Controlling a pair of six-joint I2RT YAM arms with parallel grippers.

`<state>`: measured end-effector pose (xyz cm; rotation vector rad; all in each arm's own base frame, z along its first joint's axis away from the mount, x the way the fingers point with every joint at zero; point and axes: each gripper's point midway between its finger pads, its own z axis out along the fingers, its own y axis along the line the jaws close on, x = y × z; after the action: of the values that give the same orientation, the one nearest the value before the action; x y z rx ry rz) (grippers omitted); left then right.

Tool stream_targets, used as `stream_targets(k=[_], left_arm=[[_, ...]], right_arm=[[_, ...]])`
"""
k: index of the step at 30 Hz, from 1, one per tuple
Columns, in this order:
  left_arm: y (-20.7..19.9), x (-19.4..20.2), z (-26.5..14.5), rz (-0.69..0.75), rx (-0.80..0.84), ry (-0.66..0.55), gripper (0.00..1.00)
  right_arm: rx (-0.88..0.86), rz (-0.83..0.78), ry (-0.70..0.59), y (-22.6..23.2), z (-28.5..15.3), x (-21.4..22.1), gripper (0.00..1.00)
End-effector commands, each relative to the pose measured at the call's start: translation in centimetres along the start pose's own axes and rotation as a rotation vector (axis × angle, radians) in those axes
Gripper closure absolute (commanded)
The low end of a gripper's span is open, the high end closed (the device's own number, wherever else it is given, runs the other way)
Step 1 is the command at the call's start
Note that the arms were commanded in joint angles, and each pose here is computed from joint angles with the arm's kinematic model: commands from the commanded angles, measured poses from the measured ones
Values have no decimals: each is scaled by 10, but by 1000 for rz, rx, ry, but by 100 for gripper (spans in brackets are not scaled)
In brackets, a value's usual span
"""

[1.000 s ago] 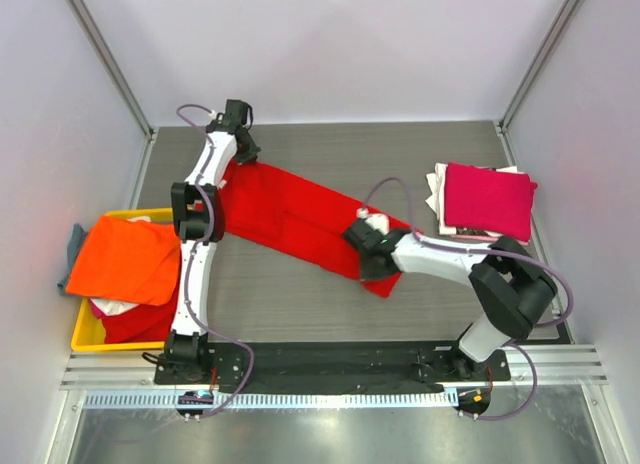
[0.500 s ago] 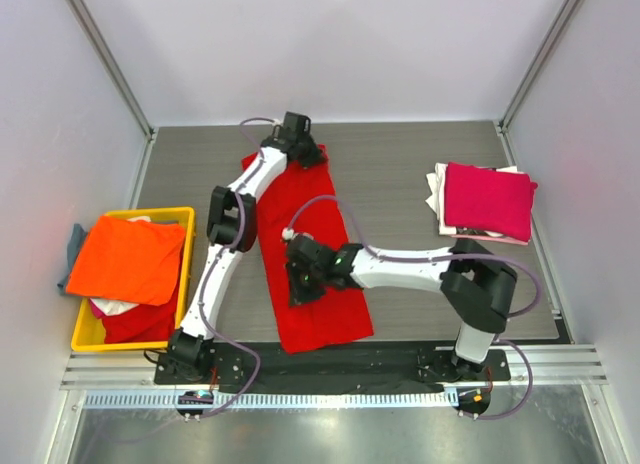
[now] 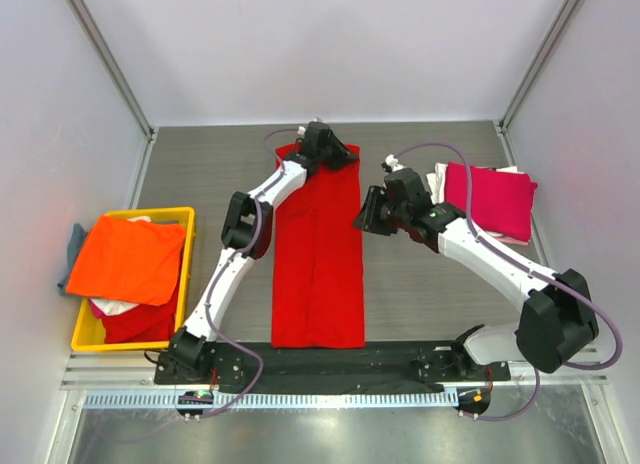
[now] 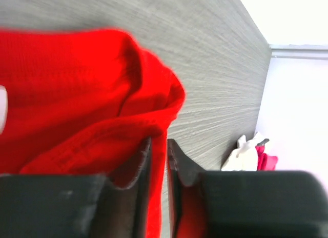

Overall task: Fold and stack the t-shirts
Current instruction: Fold the tshirt

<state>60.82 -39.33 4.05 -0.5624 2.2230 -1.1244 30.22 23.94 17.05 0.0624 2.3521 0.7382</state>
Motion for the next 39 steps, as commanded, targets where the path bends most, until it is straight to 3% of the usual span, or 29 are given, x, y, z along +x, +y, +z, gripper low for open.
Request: stream_targets(k=[1, 5, 9, 10, 11, 13, 15, 16, 17, 18, 19, 20, 24, 27, 33, 39], left_arm=[[-78, -40, -42, 83, 166, -68, 75], [-130, -61, -93, 186, 239, -107, 57], [-175, -68, -157, 253, 299, -112, 56], [-154, -58, -156, 263, 248, -82, 57], [-181, -58, -190, 289, 285, -106, 57], [-151, -35, -200, 294, 203, -62, 57], [-161, -18, -239, 323, 207, -56, 59], [-128, 4, -240, 303, 136, -6, 59], [-125, 21, -248, 305, 124, 14, 60], [-138, 27, -276, 320, 149, -7, 60], [-109, 41, -276, 317, 71, 2, 60], [-110, 61, -285, 347, 68, 22, 60], [-98, 112, -317, 400, 49, 73, 62], [-71, 169, -322, 425, -2, 166, 63], [-27, 225, -316, 439, -107, 260, 65], [-11, 272, -311, 490, -129, 360, 71]], right_arm=[[101, 9, 35, -42, 10, 8, 66], [44, 95, -57, -52, 25, -31, 54], [25, 129, -84, -59, 48, -60, 51], [32, 136, -90, -63, 55, -67, 48], [30, 155, -96, -68, 68, -75, 45], [17, 197, -93, -80, 84, -87, 39], [-19, 238, -70, -85, 109, -97, 39], [-27, 252, -73, -90, 115, -103, 39], [-51, 250, -95, -86, 122, -119, 40], [-58, 279, -51, -93, 140, -110, 40], [-64, 289, -38, -96, 149, -111, 41], [-85, 292, -58, -93, 154, -126, 41], [-145, 338, 6, -98, 190, -119, 41], [-163, 341, 13, -101, 200, -120, 42], [-155, 362, 38, -112, 213, -108, 50], [-149, 377, 56, -124, 222, -102, 58]])
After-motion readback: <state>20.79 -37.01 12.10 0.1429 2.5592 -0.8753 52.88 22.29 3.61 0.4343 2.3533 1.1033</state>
